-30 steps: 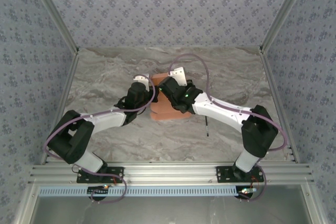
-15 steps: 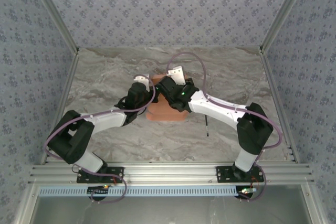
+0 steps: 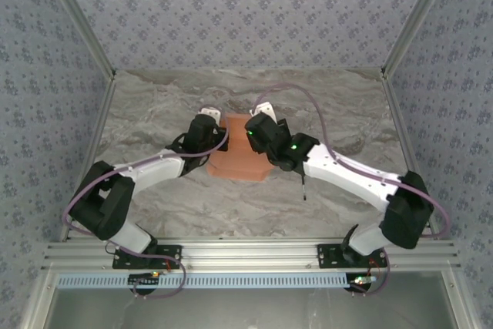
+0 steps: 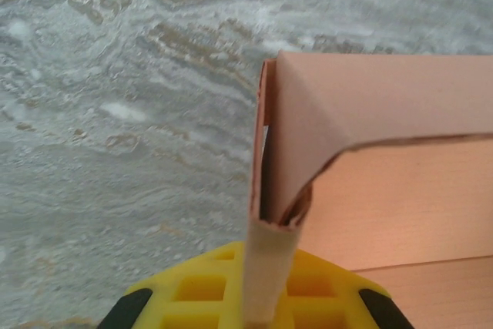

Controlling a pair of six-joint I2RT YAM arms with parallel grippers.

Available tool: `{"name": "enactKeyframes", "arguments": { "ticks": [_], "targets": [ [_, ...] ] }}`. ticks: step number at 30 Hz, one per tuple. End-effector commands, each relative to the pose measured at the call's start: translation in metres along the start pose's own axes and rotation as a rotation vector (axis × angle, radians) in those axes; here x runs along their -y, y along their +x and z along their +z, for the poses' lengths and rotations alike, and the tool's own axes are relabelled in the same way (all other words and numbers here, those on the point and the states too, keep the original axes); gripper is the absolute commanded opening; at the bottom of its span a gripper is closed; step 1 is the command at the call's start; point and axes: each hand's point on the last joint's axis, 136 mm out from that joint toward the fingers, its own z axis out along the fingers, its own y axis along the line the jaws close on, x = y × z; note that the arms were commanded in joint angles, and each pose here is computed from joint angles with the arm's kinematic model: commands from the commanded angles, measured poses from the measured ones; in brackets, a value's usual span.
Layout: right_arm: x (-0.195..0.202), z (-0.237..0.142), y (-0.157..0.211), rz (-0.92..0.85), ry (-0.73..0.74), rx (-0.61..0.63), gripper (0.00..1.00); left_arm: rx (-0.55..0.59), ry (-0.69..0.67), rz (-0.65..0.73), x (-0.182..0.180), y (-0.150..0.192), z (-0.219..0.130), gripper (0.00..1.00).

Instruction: Fold the paper box

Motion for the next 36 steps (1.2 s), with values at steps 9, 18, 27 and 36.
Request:
{"name": "enactKeyframes", "arguments": {
  "ticks": [9,18,27,36],
  "targets": [
    [0.032,-0.017,0.015,0.141,-0.142,0.012,0.69,-0.589,0.059,0.274,-0.003,0.059,-0.019,0.05],
    [0.062,-0.011,0.056,0.198,-0.082,-0.044,0.69,-0.924,0.118,0.477,-0.008,0.086,-0.022,0.07],
    [0.083,-0.014,0.089,0.274,-0.06,-0.058,0.69,-1.143,0.069,0.595,-0.013,0.1,-0.001,0.12],
    [0.08,-0.012,0.101,0.307,-0.089,-0.059,0.69,-1.112,0.069,0.647,0.009,0.078,0.017,0.39]
  ]
}}
